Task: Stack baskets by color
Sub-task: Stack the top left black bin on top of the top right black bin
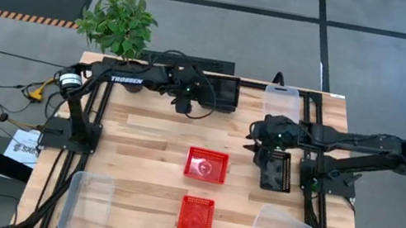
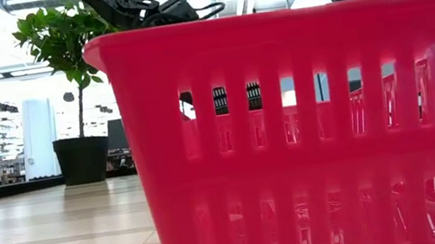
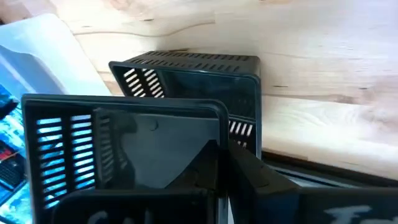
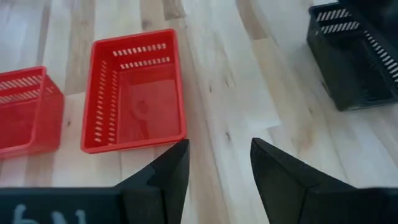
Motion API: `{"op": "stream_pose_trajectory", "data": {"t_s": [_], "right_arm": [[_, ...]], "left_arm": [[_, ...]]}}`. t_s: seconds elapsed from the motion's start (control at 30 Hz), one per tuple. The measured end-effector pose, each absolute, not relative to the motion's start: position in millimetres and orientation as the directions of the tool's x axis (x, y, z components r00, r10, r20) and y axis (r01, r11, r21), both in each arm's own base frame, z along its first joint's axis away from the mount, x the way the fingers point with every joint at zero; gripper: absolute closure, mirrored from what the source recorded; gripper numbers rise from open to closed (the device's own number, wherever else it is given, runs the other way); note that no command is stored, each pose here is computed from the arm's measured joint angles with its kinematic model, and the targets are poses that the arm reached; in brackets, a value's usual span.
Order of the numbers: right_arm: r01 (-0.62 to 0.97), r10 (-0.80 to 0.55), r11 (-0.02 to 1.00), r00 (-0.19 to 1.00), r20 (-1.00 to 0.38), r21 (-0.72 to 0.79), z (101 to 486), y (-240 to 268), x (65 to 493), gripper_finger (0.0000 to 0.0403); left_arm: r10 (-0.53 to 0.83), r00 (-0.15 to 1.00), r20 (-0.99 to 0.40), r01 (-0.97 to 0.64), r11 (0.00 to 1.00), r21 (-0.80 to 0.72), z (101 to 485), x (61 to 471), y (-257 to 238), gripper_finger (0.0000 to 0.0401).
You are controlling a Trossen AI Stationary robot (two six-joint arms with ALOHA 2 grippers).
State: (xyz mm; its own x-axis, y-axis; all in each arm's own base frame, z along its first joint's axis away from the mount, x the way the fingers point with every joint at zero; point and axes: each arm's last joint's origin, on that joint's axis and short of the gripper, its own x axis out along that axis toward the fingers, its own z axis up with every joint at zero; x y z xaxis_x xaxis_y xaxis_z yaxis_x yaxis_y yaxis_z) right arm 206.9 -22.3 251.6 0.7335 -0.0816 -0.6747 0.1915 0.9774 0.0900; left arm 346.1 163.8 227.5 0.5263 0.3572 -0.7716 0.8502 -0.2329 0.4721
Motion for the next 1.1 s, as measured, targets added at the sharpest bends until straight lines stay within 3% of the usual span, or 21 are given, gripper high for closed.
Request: {"op": "stream_pose_trajectory", "data": {"t_s": [0.4,0.67,0.93,1.1], "right_arm": [[0.221,-0.129,0.973,0.742,-0.658,0.058,253.3,-35.8,206.5,0.0212],[0.210,-0.128,0.976,0.743,-0.656,0.048,253.4,-36.0,206.5,0.0212],[0.196,-0.135,0.980,0.740,-0.659,0.020,253.1,-37.8,206.0,0.0212],[0.190,-0.133,0.982,0.735,-0.665,0.014,252.5,-37.6,205.5,0.0212]], "left_arm": [[0.251,0.544,-0.801,0.839,-0.147,0.524,217.0,344.1,173.4,0.0401],[0.286,0.460,-0.841,0.888,-0.169,0.428,204.2,348.8,175.2,0.0401],[0.282,0.489,-0.826,0.872,-0.173,0.457,215.4,355.2,173.2,0.0401],[0.311,0.449,-0.837,0.893,-0.190,0.408,214.0,352.8,173.4,0.0401]]}}
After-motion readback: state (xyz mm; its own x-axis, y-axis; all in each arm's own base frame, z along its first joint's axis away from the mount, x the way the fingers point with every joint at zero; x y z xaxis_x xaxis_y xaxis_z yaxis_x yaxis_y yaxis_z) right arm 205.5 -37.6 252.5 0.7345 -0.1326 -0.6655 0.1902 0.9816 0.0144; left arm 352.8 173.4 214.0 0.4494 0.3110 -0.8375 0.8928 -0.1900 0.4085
